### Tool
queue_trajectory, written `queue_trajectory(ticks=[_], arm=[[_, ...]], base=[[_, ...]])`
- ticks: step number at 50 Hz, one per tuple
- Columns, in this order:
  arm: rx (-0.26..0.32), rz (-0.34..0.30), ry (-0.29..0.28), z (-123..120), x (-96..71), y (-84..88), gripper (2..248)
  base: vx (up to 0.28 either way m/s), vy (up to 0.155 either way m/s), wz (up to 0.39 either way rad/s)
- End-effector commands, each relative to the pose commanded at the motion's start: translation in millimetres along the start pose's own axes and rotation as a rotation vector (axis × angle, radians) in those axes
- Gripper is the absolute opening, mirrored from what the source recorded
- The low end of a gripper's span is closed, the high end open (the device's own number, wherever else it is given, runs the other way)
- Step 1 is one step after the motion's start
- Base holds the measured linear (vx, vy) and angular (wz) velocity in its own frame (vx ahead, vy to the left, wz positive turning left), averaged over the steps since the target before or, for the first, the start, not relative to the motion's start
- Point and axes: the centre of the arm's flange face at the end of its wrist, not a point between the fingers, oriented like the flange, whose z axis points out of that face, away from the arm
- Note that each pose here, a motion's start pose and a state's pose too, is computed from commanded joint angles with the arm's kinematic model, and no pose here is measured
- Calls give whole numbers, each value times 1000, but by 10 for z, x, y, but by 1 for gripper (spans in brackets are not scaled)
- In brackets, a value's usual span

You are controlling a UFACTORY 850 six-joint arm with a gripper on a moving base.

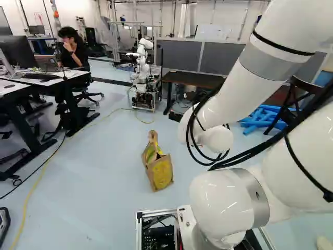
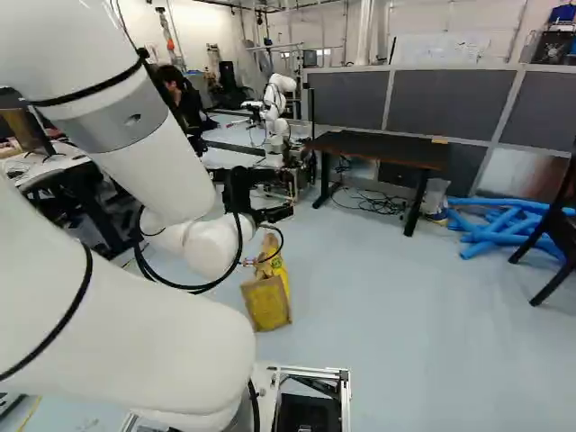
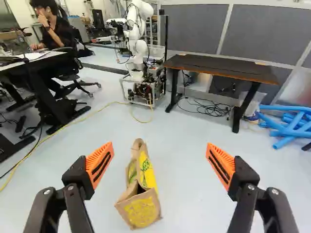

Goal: Pick up the bag on the ground and place it on the table

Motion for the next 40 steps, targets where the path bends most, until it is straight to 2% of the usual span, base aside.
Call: queue_trajectory(ticks=[11,40], arm=[[0,0,0,0,0,0,247],[0,0,0,0,0,0,247]], base=[[206,131,156],[178,93,-24]])
